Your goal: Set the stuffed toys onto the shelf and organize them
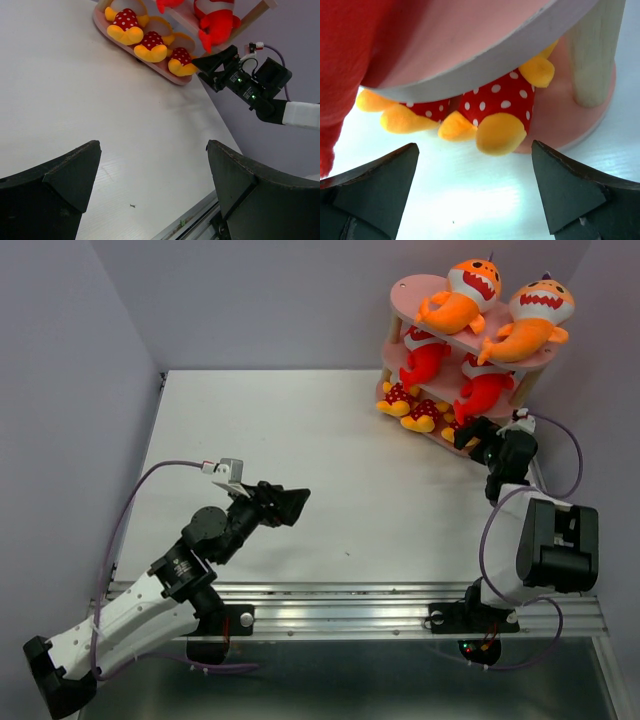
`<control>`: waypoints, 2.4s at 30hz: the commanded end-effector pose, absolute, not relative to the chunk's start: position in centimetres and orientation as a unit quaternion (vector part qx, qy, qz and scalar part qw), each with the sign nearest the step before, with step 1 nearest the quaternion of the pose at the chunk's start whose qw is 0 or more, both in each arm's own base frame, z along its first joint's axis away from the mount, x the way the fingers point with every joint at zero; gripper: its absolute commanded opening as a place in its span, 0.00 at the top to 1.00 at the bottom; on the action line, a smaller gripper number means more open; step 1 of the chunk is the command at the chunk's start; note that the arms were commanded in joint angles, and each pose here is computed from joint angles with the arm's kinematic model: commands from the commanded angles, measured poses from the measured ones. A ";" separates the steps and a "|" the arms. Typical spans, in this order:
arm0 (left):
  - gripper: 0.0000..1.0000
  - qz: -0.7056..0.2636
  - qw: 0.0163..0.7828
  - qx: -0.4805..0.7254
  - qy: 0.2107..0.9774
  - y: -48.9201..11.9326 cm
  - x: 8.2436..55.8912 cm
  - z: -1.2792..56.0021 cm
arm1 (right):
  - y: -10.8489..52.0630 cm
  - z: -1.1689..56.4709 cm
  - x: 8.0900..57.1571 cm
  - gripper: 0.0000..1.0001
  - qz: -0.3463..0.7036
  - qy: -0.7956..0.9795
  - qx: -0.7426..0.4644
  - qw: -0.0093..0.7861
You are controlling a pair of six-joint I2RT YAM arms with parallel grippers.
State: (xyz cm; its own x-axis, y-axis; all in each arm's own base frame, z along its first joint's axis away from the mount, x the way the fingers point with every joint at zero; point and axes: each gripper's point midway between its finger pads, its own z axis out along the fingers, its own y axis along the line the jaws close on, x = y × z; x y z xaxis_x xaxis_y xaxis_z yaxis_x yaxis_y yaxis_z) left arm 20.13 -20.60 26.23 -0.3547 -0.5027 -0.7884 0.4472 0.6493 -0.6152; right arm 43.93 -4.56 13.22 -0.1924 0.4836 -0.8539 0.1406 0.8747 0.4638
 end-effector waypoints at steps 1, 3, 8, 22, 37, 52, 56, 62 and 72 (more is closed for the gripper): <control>0.01 -0.410 0.598 -0.007 0.689 -20.0 20.3 29.5 | -2.9 13.7 40.8 0.00 0.132 0.803 0.138 0.565; 0.01 -0.399 0.600 0.004 0.693 -19.8 20.3 29.7 | -2.5 14.5 39.2 0.00 0.116 0.821 0.077 0.554; 0.01 -0.362 0.627 0.031 0.689 -19.1 20.7 31.6 | -2.6 20.5 34.1 0.00 0.056 0.849 -0.018 0.525; 0.01 -0.323 0.656 0.058 0.680 -17.3 20.3 36.5 | -5.2 33.4 27.1 0.00 -0.026 0.823 0.111 0.557; 0.01 -0.345 0.636 0.024 0.690 -15.4 18.5 34.4 | -4.7 32.7 23.9 0.00 -0.037 0.807 0.106 0.580; 0.01 -0.346 0.618 -0.010 0.706 -14.1 17.8 31.8 | -2.8 31.3 22.0 0.00 -0.008 0.800 0.073 0.596; 0.01 -0.344 0.619 -0.018 0.706 -13.7 17.7 31.7 | -2.4 31.0 22.1 0.00 0.003 0.802 0.070 0.593; 0.01 -0.342 0.616 -0.018 0.709 -13.7 17.8 31.4 | -2.5 30.7 22.2 0.00 0.002 0.802 0.072 0.593; 0.01 -0.340 0.615 -0.015 0.711 -13.9 17.9 31.3 | -2.8 30.2 22.4 0.00 -0.006 0.803 0.074 0.591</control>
State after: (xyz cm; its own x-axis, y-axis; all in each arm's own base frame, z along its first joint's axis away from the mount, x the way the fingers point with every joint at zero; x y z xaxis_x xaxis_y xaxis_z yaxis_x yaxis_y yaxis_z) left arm 17.45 -13.99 31.23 -0.2586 -0.4306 -0.8647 0.4082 0.7625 -0.5019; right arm 21.95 -2.46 29.54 -0.3296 0.1260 -0.9357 0.1192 0.9887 0.0911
